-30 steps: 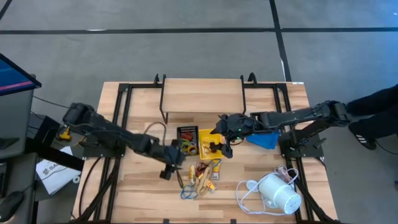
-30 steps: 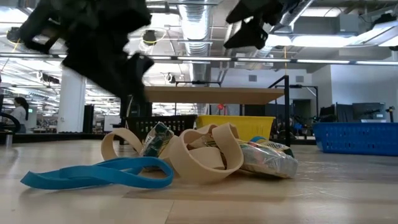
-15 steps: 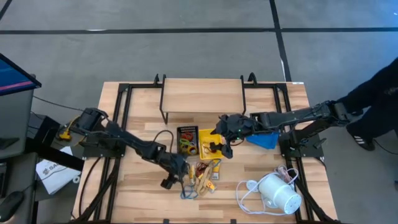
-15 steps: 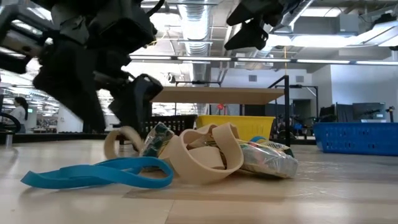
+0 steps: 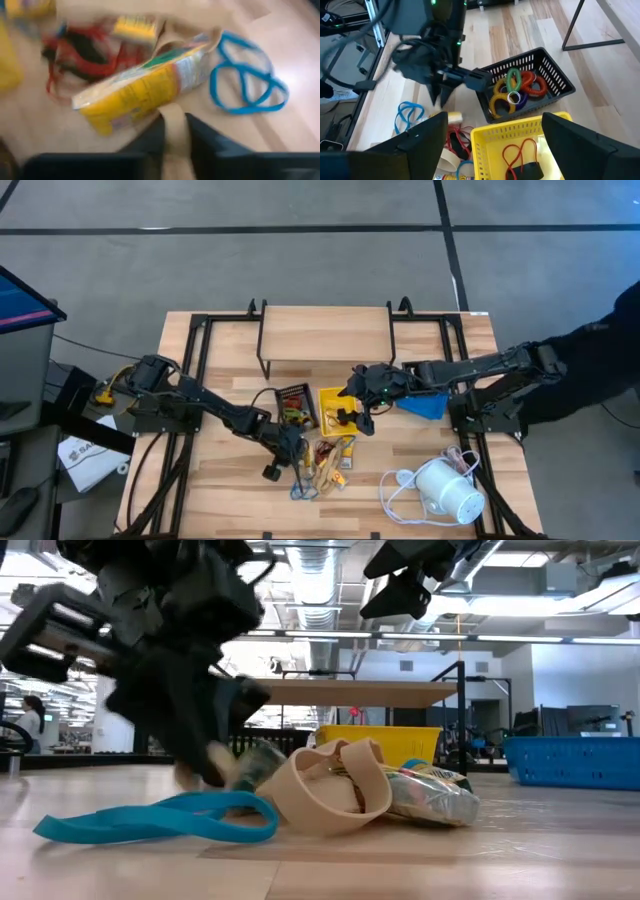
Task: Pick & Place Office Desk Supplies
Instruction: Put the light brown rubber band into the yellow bin
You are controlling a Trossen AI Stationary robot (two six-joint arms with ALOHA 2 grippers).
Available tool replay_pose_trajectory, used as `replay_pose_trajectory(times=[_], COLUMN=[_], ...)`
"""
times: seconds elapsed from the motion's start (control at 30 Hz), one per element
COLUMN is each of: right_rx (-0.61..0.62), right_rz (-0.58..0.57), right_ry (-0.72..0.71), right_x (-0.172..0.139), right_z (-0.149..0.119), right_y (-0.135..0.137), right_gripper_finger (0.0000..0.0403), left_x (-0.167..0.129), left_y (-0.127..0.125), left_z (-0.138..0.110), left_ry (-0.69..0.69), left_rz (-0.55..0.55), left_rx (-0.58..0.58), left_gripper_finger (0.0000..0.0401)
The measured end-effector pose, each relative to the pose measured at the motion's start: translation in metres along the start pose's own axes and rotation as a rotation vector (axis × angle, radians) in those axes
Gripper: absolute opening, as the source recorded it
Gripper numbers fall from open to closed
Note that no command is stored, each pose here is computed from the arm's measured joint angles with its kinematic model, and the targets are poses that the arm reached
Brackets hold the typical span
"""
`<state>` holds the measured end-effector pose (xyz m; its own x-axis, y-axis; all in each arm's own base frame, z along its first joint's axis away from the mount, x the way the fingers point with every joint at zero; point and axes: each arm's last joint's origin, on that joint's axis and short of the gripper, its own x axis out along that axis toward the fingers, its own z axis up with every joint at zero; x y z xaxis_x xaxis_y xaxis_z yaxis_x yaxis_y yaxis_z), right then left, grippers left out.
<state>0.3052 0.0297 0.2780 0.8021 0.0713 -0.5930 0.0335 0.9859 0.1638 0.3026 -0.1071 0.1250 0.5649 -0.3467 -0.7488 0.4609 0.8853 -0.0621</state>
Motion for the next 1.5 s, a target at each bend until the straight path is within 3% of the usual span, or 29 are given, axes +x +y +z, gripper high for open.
replay_pose_trajectory(times=[0.13,0.27,0.37,0.57,0.67,0.77,0.9,1.13,1.27,1.37,1.43,1.5], right_rx=[0.000,0.000,-0.004,-0.072,-0.090,-0.109,-0.104,-0.093,-0.120,-0.133,-0.140,-0.156], right_rz=[0.000,0.000,-0.011,-0.011,0.005,0.016,0.004,-0.013,0.015,0.014,0.011,0.008], right_ry=[0.000,0.000,-0.011,-0.082,-0.159,-0.220,-0.239,-0.241,-0.232,-0.216,-0.210,-0.211], right_x=[0.000,0.000,0.000,0.000,-0.001,-0.002,-0.003,-0.003,-0.003,-0.002,-0.002,-0.002], right_z=[0.000,0.000,0.001,0.008,0.015,0.021,0.023,0.025,0.024,0.022,0.021,0.021], right_y=[0.000,0.000,0.000,0.001,0.003,0.004,-0.001,-0.008,-0.005,-0.003,-0.003,-0.003], right_gripper_finger=[0.0319,0.0319,0.0319,0.0319,0.0319,0.0319,0.0319,0.0319,0.0314,0.0264,0.0182,0.0068], left_x=[-0.009,-0.040,-0.081,-0.179,-0.201,-0.198,-0.174,-0.146,-0.145,-0.147,-0.150,-0.155], left_y=[-0.010,-0.021,-0.025,-0.017,0.000,0.018,0.037,0.057,0.065,0.067,0.067,0.066], left_z=[0.008,0.024,0.040,0.065,0.067,0.069,0.075,0.096,0.104,0.104,0.105,0.105], left_ry=[-0.039,-0.115,-0.231,-0.582,-0.668,-0.703,-0.744,-0.787,-0.792,-0.797,-0.804,-0.805], left_rz=[0.007,0.054,0.169,0.521,0.592,0.570,0.522,0.448,0.464,0.456,0.467,0.484], left_rx=[0.083,0.156,0.191,0.281,0.288,0.298,0.329,0.400,0.417,0.424,0.431,0.450], left_gripper_finger=[0.0011,0.0005,0.0003,0.0002,0.0003,0.0002,0.0002,0.0003,0.0003,0.0009,0.0022,0.0042])
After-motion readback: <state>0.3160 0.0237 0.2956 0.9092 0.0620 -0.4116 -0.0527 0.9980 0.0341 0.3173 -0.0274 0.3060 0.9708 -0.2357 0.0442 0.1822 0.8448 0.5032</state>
